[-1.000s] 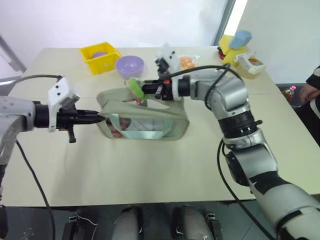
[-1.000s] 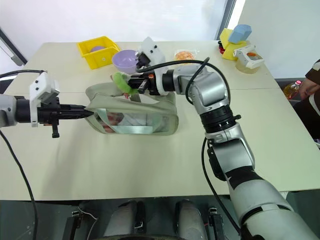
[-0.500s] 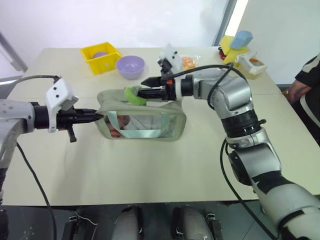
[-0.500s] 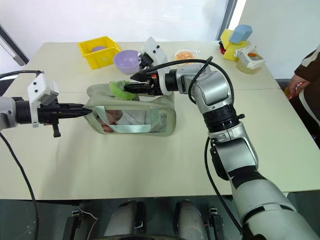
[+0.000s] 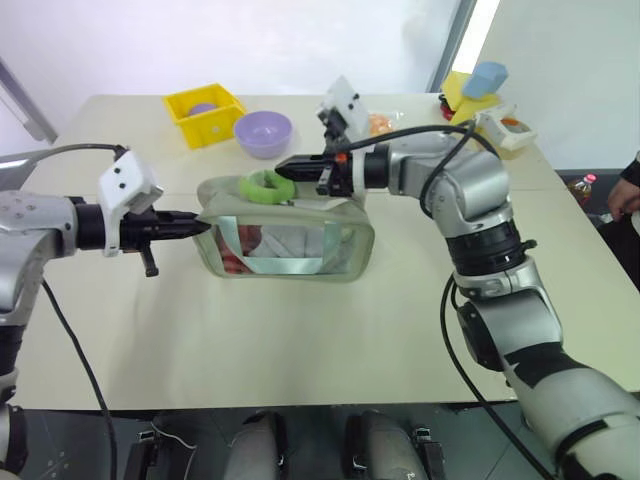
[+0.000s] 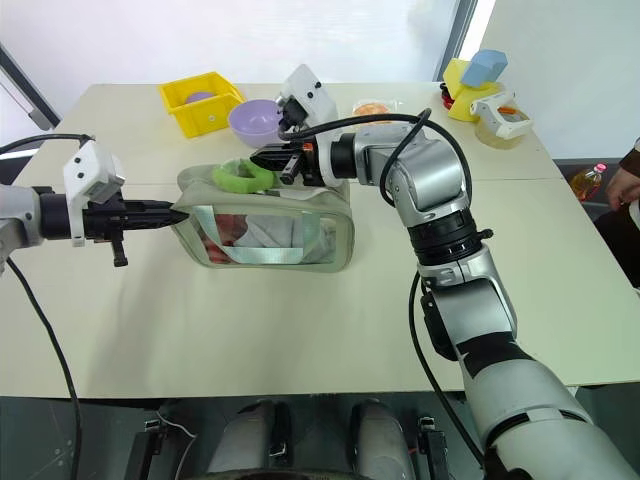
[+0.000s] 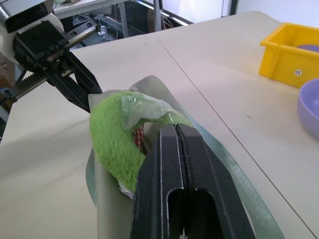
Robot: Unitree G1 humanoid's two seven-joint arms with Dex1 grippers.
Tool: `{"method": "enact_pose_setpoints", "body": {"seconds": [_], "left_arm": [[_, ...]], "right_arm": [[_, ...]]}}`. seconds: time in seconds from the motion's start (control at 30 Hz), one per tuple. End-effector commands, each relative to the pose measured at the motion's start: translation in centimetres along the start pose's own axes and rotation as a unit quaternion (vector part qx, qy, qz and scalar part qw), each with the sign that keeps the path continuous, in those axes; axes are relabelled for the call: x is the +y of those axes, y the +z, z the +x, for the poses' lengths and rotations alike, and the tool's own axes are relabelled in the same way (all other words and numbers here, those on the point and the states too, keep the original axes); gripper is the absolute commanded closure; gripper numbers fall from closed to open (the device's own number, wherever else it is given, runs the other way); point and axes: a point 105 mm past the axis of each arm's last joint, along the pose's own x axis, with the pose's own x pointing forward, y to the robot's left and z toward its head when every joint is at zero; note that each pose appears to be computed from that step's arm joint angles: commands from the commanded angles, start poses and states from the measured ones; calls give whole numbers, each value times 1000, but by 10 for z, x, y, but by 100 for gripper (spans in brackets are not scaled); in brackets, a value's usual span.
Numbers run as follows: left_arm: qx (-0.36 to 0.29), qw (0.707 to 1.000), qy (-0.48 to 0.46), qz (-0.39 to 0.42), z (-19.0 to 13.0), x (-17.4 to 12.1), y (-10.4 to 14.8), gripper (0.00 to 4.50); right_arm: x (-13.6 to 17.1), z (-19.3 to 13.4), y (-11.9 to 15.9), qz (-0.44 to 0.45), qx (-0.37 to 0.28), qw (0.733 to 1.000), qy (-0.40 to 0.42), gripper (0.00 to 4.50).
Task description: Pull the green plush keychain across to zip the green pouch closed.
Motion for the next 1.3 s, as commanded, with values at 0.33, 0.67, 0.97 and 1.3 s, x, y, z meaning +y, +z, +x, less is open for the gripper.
{"method": "enact_pose_setpoints", "body": {"seconds": [0.33, 0.67, 0.97, 1.3], "left_arm": [[-3, 1000, -1, 11, 1, 0, 3, 450], [-4, 1000, 2, 12, -1, 0, 5, 450], [-6, 1000, 3, 12, 1, 1, 6, 450], [-4, 1000, 10, 3, 0, 2, 1, 450]], "right_arm": [[-1, 6, 18, -82, -1, 997, 2, 221], [1, 16, 5, -121, 21, 992, 11, 221], [-3, 6, 12, -119, 12, 993, 5, 447], [-21, -69, 42, -97, -7, 990, -100, 447]]}}
